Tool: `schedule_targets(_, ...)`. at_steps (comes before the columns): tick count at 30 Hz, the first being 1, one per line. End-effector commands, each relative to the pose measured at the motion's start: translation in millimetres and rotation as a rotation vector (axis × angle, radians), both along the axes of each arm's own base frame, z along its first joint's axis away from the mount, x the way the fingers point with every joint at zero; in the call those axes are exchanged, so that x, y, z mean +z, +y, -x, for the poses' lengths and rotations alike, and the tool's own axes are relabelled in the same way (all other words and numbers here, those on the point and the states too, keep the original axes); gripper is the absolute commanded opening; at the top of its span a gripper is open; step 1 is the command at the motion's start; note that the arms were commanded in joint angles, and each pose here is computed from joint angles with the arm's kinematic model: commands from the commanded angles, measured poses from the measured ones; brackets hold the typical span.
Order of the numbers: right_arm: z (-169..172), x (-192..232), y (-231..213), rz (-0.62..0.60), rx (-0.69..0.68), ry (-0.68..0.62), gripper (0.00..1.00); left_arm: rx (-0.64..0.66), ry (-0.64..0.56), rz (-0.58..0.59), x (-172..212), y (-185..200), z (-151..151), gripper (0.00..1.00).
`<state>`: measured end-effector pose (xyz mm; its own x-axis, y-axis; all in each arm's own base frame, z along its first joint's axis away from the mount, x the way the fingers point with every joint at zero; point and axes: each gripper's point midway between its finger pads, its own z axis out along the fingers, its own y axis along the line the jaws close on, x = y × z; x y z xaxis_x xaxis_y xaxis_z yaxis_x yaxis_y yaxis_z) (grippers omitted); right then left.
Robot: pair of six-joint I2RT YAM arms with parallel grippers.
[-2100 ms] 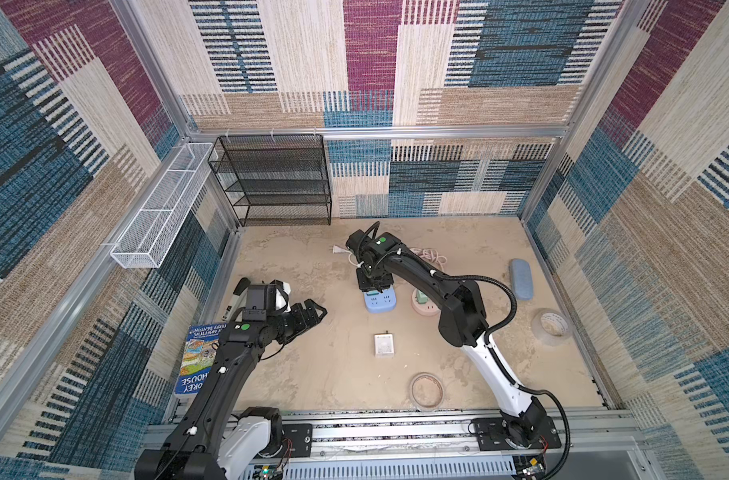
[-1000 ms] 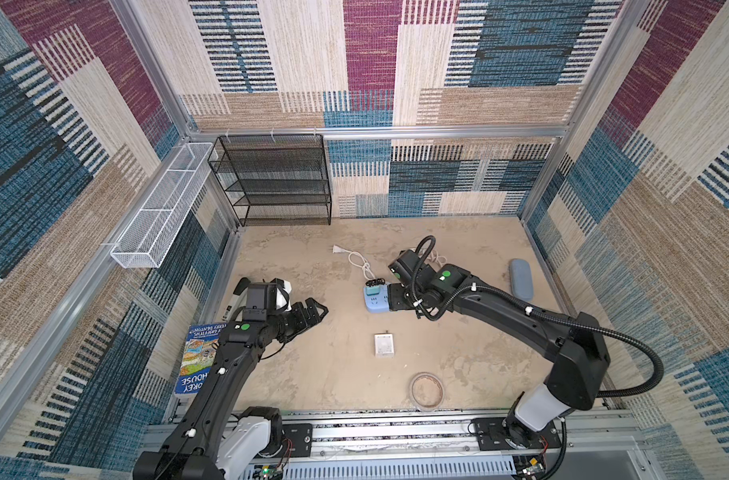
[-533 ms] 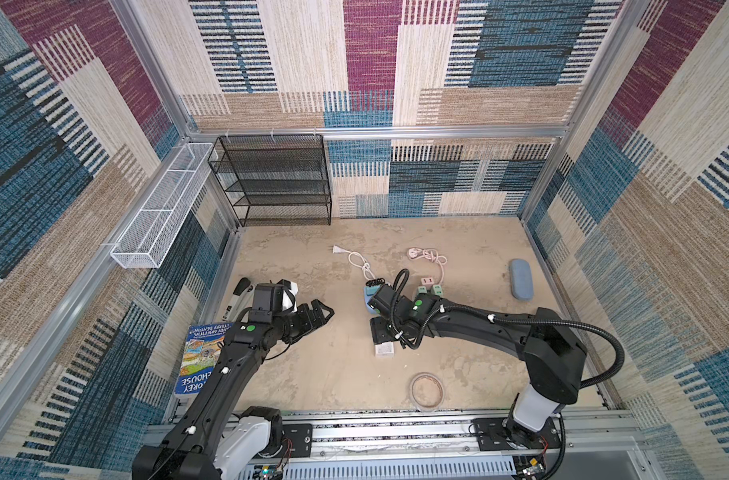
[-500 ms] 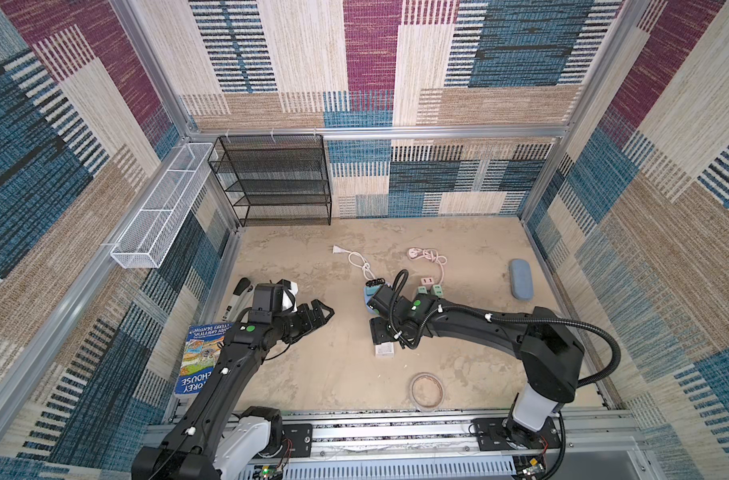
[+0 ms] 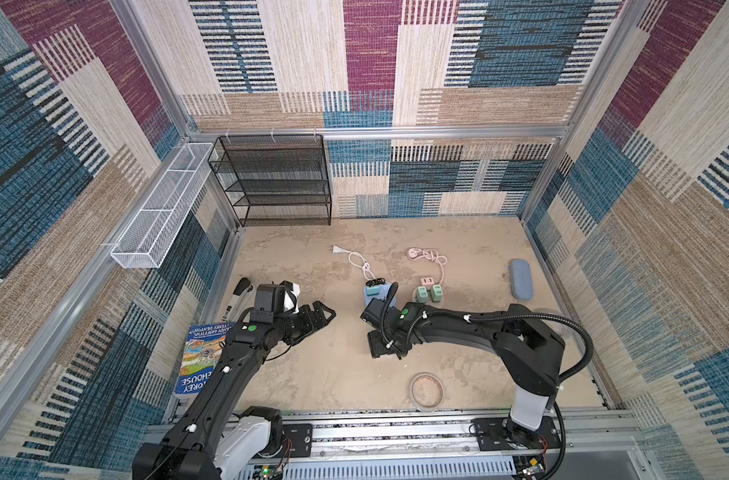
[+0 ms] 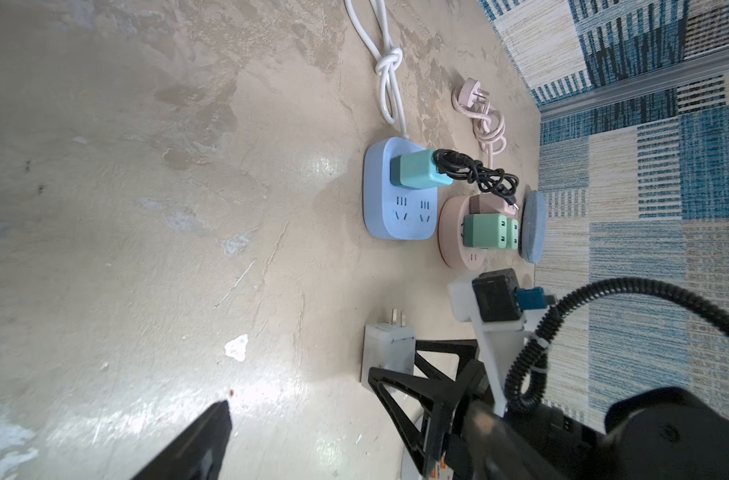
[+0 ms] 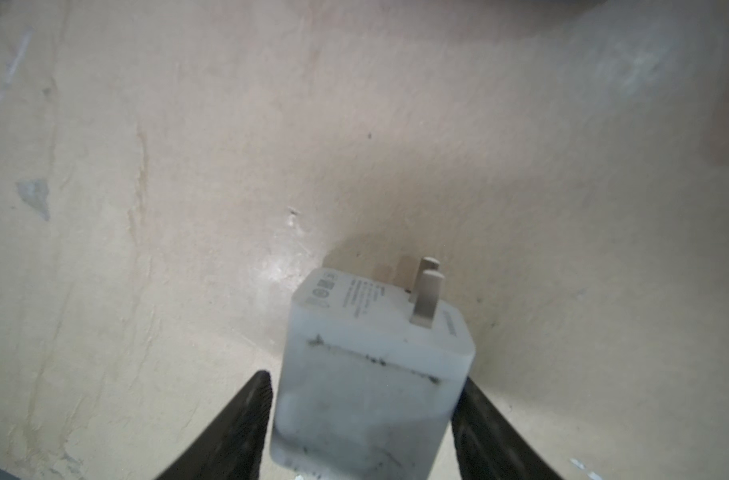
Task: Insert the plug
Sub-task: 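Move the right gripper down to the white charger and grasp it, then lift the white charger, prongs up, and carry it toward the left gripper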
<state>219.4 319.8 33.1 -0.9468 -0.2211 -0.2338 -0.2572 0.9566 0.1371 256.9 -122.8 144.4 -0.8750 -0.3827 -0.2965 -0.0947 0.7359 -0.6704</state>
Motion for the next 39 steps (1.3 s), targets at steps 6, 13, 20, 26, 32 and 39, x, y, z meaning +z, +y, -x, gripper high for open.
schedule_targets(6, -2, 7, 5, -0.054, 0.069, -0.059, 0.35, -0.011, -0.022, 0.01, 1, -2, -2, 0.93)
schedule_targets(13, -4, 45, -4, -0.127, 0.242, -0.289, 0.0, -0.018, -0.024, 0.003, -3, -2, 1, 0.93)
schedule_targets(20, 6, 97, -18, -0.225, 0.396, -0.587, 0.0, -0.012, -0.03, 0.0, -5, -1, 3, 0.93)
schedule_targets(26, 16, 135, -25, -0.318, 0.454, -0.714, 0.0, -0.019, -0.029, 0.004, -6, -2, 5, 0.92)
schedule_targets(32, 22, 145, -30, -0.313, 0.482, -0.7, 0.0, -0.04, -0.048, 0.031, 4, -9, 7, 0.92)
schedule_targets(39, 41, 125, -8, -0.28, 0.625, -0.49, 0.0, -0.233, -0.11, 0.151, 45, -54, 18, 0.86)
